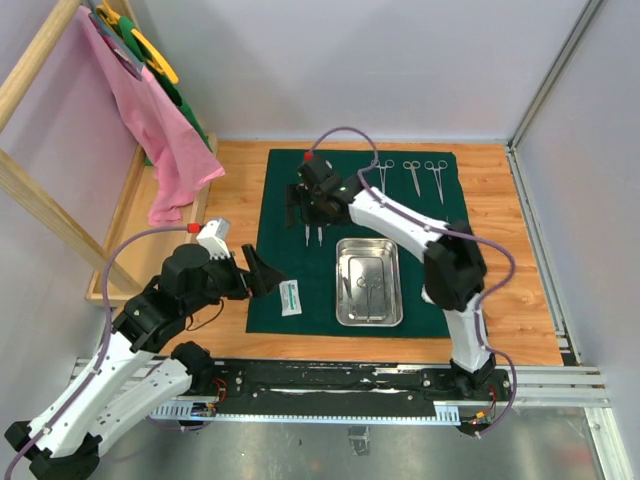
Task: Open and lay out the surgical kit
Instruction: Place the medical item in the surgical kit, then pick up the medical item from the container.
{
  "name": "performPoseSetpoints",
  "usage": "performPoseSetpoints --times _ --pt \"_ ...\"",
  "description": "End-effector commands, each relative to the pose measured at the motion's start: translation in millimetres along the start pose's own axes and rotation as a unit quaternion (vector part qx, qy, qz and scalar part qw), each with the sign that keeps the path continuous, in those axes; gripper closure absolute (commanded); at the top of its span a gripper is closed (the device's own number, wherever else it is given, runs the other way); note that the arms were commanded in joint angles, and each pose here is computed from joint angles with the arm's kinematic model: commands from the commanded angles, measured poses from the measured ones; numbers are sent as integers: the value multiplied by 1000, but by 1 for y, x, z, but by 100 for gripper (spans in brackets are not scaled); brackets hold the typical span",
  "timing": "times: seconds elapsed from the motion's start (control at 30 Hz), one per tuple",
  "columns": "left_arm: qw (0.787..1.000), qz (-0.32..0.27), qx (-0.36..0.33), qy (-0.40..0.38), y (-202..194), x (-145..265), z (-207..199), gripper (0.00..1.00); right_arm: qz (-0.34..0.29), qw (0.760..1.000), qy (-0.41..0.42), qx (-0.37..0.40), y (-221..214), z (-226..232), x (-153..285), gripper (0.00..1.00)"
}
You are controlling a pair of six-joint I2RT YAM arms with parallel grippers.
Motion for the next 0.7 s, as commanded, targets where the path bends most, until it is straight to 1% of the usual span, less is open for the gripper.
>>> performPoseSetpoints --times 0.0,0.07,0.17,0.2,0.33,0.43,0.53,0.67 --pt "1000 -25 -7 -13 12 0 -13 1 -88 992 53 75 15 14 95 0" --pt "1000 -26 -7 -9 13 -4 -13 1 -83 992 36 87 -5 1 118 1" --pt "1000 -23 -6 0 12 -14 -10 1 -47 994 14 95 -48 -21 136 1" --pt "1000 -22 -4 2 11 -18 -9 1 -27 995 6 93 -65 -29 137 0" --pt "1000 -16 2 9 8 -33 -4 1 45 994 -21 96 -129 -48 138 6" --pt "1000 -10 5 10 7 -43 -4 1 89 989 -37 116 -173 -51 132 8" --pt "1000 -3 6 13 7 -49 -4 1 122 982 -52 131 -199 -49 122 9" --pt "1000 -1 5 12 7 -52 -5 1 143 978 -62 141 -210 -42 107 12"
Point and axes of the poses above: each gripper's point midway between its finger pads, its own x axis back along the fingers, its own z axis along the line the jaws close on, y = z × x, the point moved 9 cm from there along x, back along the fingers, and after that the axes turned 14 degrees about x, right-handed, at the moved point
